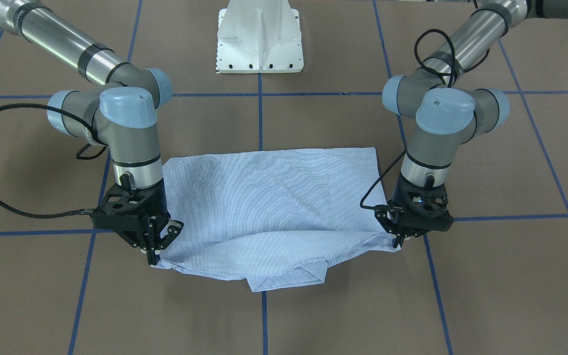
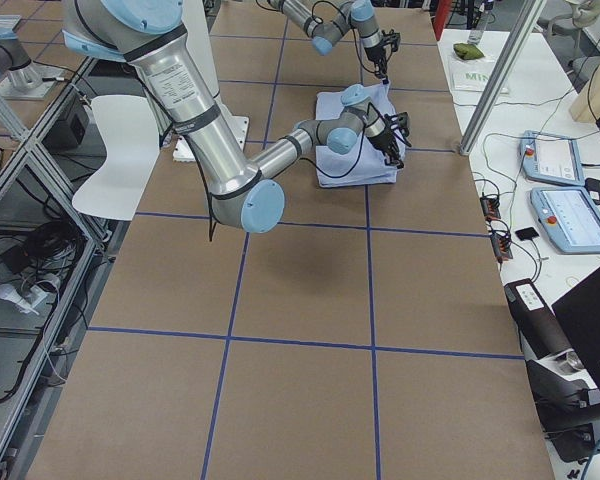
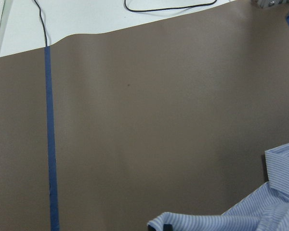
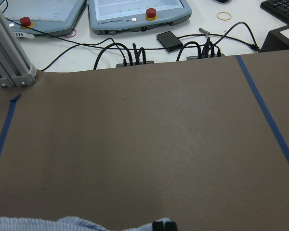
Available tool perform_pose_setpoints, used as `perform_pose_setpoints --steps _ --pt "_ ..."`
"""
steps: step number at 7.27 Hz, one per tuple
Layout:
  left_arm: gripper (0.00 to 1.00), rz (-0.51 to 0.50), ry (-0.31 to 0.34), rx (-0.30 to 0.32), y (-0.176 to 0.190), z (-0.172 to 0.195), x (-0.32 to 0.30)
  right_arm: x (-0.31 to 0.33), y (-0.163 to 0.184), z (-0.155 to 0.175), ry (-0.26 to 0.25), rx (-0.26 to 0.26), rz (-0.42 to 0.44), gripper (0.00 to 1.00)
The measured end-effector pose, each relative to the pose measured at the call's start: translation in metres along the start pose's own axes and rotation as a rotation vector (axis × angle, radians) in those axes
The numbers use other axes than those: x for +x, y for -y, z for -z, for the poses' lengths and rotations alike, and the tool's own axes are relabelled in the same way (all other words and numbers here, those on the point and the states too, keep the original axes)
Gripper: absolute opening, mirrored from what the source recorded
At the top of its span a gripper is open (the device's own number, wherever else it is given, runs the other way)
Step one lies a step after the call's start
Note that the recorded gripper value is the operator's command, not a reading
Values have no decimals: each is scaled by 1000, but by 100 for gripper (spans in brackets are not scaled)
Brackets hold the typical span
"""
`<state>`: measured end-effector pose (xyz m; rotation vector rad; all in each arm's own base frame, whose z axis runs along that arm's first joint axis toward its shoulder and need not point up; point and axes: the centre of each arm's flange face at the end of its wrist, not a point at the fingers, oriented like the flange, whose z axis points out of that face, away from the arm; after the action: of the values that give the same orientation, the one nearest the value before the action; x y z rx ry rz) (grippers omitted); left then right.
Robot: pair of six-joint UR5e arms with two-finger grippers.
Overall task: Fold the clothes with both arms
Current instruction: 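Lay the hem down at the collar and open both grippers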
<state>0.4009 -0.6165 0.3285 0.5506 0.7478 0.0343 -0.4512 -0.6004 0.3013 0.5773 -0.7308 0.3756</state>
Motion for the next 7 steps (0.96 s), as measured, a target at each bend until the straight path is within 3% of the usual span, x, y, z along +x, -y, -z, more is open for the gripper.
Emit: perform_pose_setpoints --steps 2,4,7 --pt "100 -60 -15 8 1 4 -1 -4 3 -1 25 -21 -5 100" --pt "100 -98 -84 -18 -13 20 -1 -5 8 4 68 -92 -10 100" --pt "100 -42 -178 -81 -103 49 -8 4 5 12 83 -104 -10 100"
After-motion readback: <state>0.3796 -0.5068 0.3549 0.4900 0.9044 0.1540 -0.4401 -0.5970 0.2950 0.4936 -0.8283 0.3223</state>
